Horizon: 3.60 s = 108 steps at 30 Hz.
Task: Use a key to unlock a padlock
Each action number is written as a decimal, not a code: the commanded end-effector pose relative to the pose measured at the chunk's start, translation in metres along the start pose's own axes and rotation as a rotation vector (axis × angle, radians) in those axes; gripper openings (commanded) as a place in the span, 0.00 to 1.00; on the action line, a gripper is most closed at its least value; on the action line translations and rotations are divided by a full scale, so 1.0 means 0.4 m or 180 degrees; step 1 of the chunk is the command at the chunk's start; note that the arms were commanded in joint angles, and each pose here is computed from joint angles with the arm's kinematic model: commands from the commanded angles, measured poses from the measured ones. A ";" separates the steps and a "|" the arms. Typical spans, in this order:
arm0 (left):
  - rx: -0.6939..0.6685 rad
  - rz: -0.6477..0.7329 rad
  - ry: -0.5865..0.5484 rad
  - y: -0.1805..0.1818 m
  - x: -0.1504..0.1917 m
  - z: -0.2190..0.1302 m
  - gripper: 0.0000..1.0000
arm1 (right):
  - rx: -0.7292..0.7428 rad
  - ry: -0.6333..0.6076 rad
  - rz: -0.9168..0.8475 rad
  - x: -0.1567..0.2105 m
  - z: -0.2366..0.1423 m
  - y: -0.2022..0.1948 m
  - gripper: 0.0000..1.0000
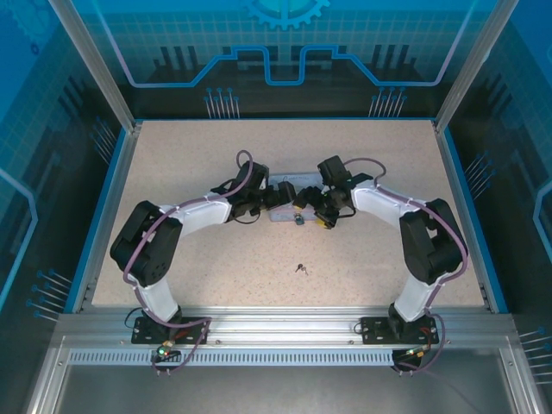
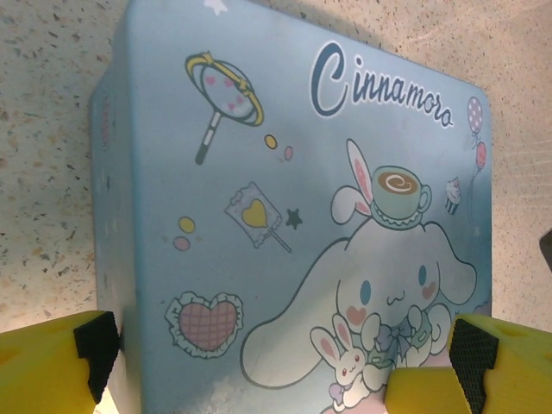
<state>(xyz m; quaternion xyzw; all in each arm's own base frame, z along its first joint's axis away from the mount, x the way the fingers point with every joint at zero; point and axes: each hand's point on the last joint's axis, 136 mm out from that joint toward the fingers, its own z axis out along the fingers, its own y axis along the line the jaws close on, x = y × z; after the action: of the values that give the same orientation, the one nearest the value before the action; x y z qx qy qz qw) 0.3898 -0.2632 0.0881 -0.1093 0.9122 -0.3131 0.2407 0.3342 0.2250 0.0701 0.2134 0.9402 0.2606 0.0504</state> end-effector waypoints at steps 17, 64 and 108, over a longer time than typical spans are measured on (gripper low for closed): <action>-0.0058 0.0274 -0.0169 0.013 0.007 -0.089 0.99 | 0.0127 -0.0404 -0.0405 -0.054 -0.125 -0.018 0.88; 0.0277 0.0032 -0.0180 -0.015 -0.010 -0.085 0.99 | 0.0259 -0.0257 -0.0686 -0.041 -0.031 0.035 0.85; 0.0175 -0.0225 -0.0802 0.055 -0.065 -0.332 0.99 | 0.0881 0.0455 -0.3265 0.307 -0.059 -0.136 0.63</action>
<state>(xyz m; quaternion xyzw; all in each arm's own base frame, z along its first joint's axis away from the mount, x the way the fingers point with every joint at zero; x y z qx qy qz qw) 0.3479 -0.1731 0.1644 -0.1659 0.8678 -0.3246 0.3376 0.2103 0.2302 0.0807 -0.2586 0.9523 0.1285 0.0990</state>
